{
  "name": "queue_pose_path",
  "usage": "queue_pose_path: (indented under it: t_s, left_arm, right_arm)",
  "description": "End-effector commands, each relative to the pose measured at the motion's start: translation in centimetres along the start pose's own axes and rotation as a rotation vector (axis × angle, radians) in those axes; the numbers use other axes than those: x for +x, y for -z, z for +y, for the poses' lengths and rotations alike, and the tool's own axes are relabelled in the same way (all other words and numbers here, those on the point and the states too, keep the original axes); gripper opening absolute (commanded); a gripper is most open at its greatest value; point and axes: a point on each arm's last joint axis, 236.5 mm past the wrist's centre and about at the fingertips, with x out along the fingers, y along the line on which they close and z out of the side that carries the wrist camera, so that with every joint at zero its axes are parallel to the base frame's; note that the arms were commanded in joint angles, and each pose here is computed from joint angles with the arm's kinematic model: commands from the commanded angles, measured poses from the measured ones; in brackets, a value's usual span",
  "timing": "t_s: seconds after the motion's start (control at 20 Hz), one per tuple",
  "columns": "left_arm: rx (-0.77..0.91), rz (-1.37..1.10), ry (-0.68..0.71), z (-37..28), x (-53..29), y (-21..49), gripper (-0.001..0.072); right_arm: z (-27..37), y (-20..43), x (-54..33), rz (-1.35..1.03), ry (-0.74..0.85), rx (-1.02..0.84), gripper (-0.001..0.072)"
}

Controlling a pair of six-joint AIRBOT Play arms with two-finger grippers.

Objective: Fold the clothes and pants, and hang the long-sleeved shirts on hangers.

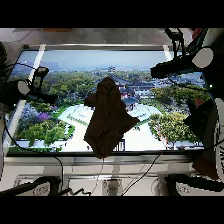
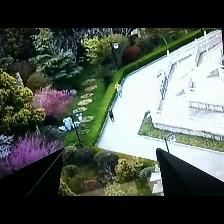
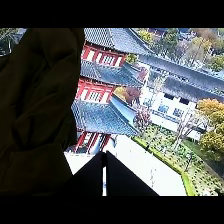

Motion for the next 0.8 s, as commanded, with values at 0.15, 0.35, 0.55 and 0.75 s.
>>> queue_pose_path:
  t_s: [0.15, 0.35, 0.55, 0.75]
  left_arm:
    - [-0.011, 0.015, 0.007, -0.2, 0.0, 0.3, 0.0654]
    - [-0.042, 0.094, 0.038, -0.9, -0.2, 2.2, 0.0654]
    - [-0.104, 0.015, 0.183, -4.3, -1.8, 0.4, 0.0654]
    - [-0.128, -0.078, 0.289, -7.4, -4.9, -0.3, 0.0655]
  right_arm:
    - [0.1, 0.0, 0.0, 0.0, -0.001, -0.001, 0.0011]
    - [0.1, 0.0, 0.0, 0.0, -0.001, -0.001, 0.0011]
    - [0.1, 0.0, 0.0, 0.0, -0.001, -0.001, 0.0011]
    - [0.1, 0.0, 0.0, 0.0, -0.001, -0.001, 0.0011]
